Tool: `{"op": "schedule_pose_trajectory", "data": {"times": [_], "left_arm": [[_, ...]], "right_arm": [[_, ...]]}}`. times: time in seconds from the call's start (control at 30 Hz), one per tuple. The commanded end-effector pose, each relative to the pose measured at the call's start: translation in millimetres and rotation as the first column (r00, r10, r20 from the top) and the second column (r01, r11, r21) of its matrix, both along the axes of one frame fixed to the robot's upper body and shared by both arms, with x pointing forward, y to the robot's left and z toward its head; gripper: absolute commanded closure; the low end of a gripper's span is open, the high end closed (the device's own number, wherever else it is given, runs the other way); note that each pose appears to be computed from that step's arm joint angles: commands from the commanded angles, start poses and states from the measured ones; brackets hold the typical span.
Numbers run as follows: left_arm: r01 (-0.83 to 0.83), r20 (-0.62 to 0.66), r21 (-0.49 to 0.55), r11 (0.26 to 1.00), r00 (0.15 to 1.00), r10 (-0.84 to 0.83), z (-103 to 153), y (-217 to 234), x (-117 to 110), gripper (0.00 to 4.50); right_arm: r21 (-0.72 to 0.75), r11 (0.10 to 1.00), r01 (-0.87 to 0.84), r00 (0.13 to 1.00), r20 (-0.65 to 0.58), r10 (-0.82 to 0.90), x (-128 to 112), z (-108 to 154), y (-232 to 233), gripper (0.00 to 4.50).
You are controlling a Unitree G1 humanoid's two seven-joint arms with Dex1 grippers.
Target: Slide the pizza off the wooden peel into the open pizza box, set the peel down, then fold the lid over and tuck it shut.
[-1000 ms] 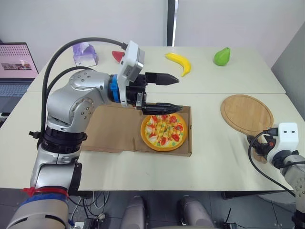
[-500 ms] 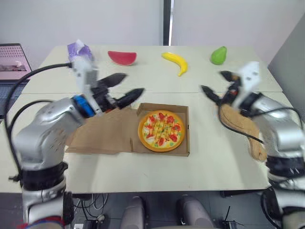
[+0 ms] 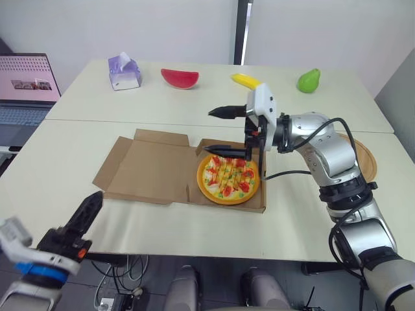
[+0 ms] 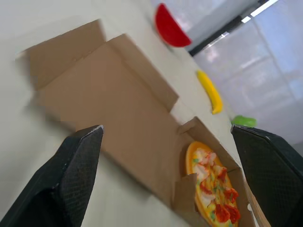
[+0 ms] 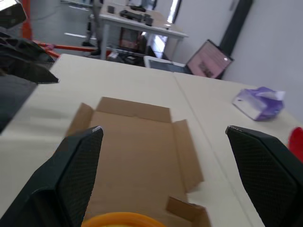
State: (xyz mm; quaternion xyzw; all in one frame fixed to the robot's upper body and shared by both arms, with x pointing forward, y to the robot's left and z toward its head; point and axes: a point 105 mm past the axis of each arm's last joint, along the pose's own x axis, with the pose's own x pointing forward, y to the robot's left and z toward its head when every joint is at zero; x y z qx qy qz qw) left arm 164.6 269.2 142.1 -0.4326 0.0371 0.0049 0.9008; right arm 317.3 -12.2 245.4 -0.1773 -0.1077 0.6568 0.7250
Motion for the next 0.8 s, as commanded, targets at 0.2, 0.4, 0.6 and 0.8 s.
{"op": "schedule_pose_trajectory", "data": {"times": [0.2,0.4,0.6,0.8], "left_arm": [[-0.125,0.000,-0.123,0.984,0.992,0.126,-23.3,21.8,5.8,0.00],[-0.061,-0.040,-0.124,0.990,0.998,0.057,-39.6,19.9,35.5,0.00],[-0.078,-0.063,-0.114,0.990,0.995,0.071,-44.2,34.7,60.3,0.00],[-0.043,-0.076,-0.101,0.994,0.997,0.035,-47.5,34.3,71.3,0.00]], "right_arm": [[-0.008,0.998,-0.069,0.995,0.066,0.070,-20.6,18.1,8.3,0.05],[-0.016,0.999,-0.032,0.996,0.084,0.034,-22.1,20.3,4.3,0.05],[-0.024,1.000,0.019,0.995,0.095,-0.016,-20.7,22.3,-3.3,0.05],[-0.029,0.998,0.059,0.993,0.101,-0.056,-20.4,22.6,-9.5,0.05]]}}
